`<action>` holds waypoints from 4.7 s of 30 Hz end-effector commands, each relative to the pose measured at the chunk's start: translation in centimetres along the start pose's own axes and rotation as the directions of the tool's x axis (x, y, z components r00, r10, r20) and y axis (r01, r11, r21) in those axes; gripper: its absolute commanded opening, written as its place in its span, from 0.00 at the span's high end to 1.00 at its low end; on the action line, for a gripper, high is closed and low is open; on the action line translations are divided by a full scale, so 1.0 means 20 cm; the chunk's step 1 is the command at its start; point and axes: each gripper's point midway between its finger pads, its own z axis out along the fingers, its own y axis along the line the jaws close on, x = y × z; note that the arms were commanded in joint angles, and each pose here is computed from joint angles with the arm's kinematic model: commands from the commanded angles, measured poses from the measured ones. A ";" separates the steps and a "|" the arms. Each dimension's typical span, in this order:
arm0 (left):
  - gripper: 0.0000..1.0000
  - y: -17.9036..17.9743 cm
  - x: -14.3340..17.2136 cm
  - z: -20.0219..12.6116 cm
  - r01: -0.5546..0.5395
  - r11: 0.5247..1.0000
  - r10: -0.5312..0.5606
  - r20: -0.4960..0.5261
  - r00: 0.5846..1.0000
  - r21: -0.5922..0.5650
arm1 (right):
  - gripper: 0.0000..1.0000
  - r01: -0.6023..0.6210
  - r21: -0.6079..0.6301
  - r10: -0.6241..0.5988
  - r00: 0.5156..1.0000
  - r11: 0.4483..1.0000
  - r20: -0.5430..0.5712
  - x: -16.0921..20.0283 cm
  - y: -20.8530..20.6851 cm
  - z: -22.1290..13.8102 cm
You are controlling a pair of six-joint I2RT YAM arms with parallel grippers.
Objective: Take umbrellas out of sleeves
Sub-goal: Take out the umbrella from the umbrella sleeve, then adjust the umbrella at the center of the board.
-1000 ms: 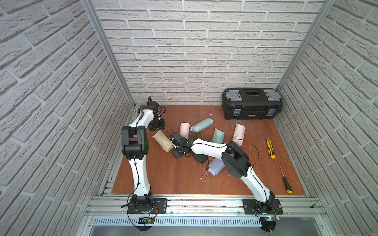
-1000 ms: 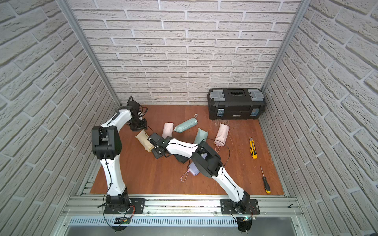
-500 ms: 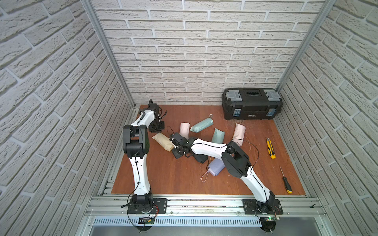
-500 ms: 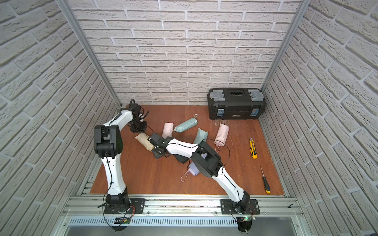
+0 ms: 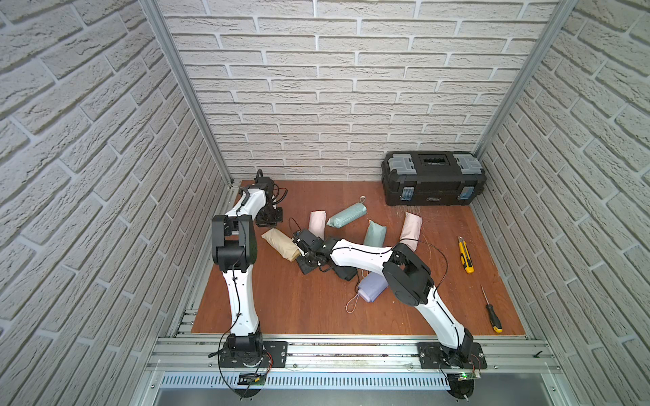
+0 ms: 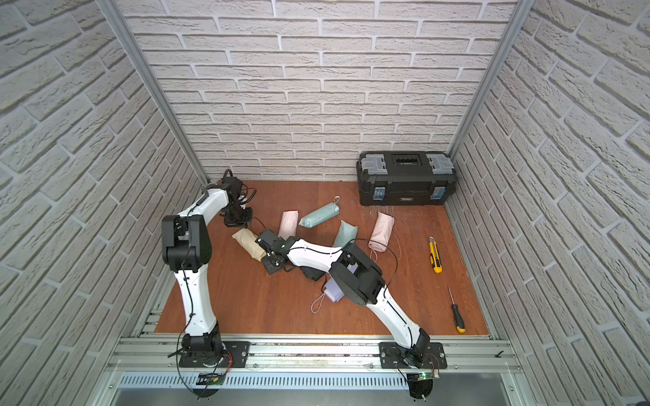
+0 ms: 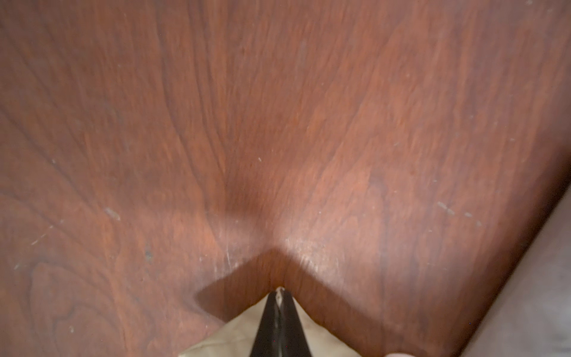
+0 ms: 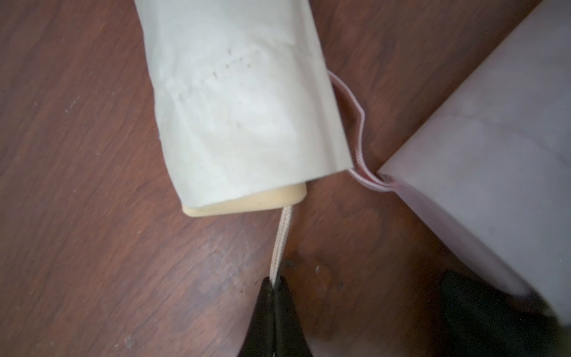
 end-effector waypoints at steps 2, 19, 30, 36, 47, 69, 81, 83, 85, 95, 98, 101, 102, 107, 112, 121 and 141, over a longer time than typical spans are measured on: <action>1.00 0.05 -0.04 -0.10 -0.008 1.000 0.009 0.041 0.999 -0.022 | 0.97 -0.005 -0.033 0.003 0.998 0.999 -0.061 0.10 0.04 -0.04; 1.00 0.11 -0.13 -0.15 0.009 0.999 -0.006 0.067 0.998 -0.046 | 0.97 0.017 -0.107 -0.025 0.997 0.994 -0.071 0.14 0.18 -0.10; 1.00 0.09 -0.20 -0.16 0.001 0.999 0.003 0.073 0.997 -0.047 | 0.97 0.021 -0.121 -0.029 0.997 0.992 -0.067 0.11 0.20 -0.09; 1.00 0.11 -0.25 -0.17 -0.009 0.997 0.014 0.077 0.997 -0.074 | 0.97 0.019 -0.146 -0.028 0.998 0.989 -0.057 0.07 0.24 -0.11; 1.00 0.22 -0.36 -0.16 -0.070 0.974 0.086 0.070 0.994 -0.214 | 0.86 0.034 -0.113 -0.040 0.998 0.993 -0.048 0.05 0.21 -0.16; 0.88 0.25 -0.61 -0.16 -0.169 0.894 0.246 0.138 0.959 -0.415 | 0.62 0.042 -0.069 -0.043 0.999 0.997 -0.018 0.44 -0.02 -0.49; 0.66 0.19 -0.75 -0.21 -0.190 0.824 0.339 0.195 0.921 -0.534 | 0.62 0.019 -0.049 -0.022 0.999 0.999 -0.042 0.56 -0.09 -0.53; 0.59 0.19 -0.75 -0.23 -0.170 0.830 0.323 0.211 0.922 -0.531 | 0.63 0.022 -0.050 -0.024 0.999 0.999 -0.044 0.56 -0.08 -0.53; 0.56 0.17 -0.74 -0.29 -0.127 0.861 0.279 0.250 0.927 -0.493 | 0.63 0.035 -0.055 -0.038 0.999 0.998 -0.039 0.53 -0.07 -0.53; 0.44 -0.01 -0.47 -0.56 0.107 0.984 -0.152 0.361 0.920 0.143 | 0.63 0.096 -0.140 -0.094 0.995 0.985 0.022 0.18 0.07 -0.54; 0.43 -0.04 -0.36 -0.64 0.108 0.977 -0.170 0.363 0.916 0.184 | 0.63 0.109 -0.153 -0.107 0.994 0.982 0.022 0.10 0.11 -0.53; 0.43 -0.07 -0.24 -0.71 0.097 0.967 -0.180 0.367 0.912 0.234 | 0.62 0.124 -0.171 -0.124 0.992 0.977 0.011 0.03 0.16 -0.48; 0.42 -0.08 -0.20 -0.73 0.095 0.965 -0.183 0.372 0.910 0.243 | 0.60 0.129 -0.180 -0.129 0.992 0.975 0.013 0.00 0.17 -0.47; 0.41 -0.08 -0.03 -0.84 0.102 0.940 -0.245 0.434 0.867 0.327 | 0.47 0.115 -0.202 -0.113 0.993 0.972 0.024 -0.15 0.22 -0.39; 0.40 -0.06 0.03 -0.97 0.063 0.956 -0.215 0.535 0.817 0.288 | 0.46 0.085 -0.212 -0.085 0.996 0.974 0.007 -0.26 0.24 -0.26; 0.40 -0.13 0.06 -1.08 0.013 0.932 -0.224 0.547 0.806 0.363 | 0.37 0.068 -0.112 -0.062 0.996 0.991 0.058 -0.39 0.18 -0.11; 0.40 -0.13 0.06 -1.10 0.018 0.895 -0.282 0.534 0.797 0.447 | 0.32 -0.044 -0.264 0.086 0.985 0.964 0.150 -0.57 0.21 -0.01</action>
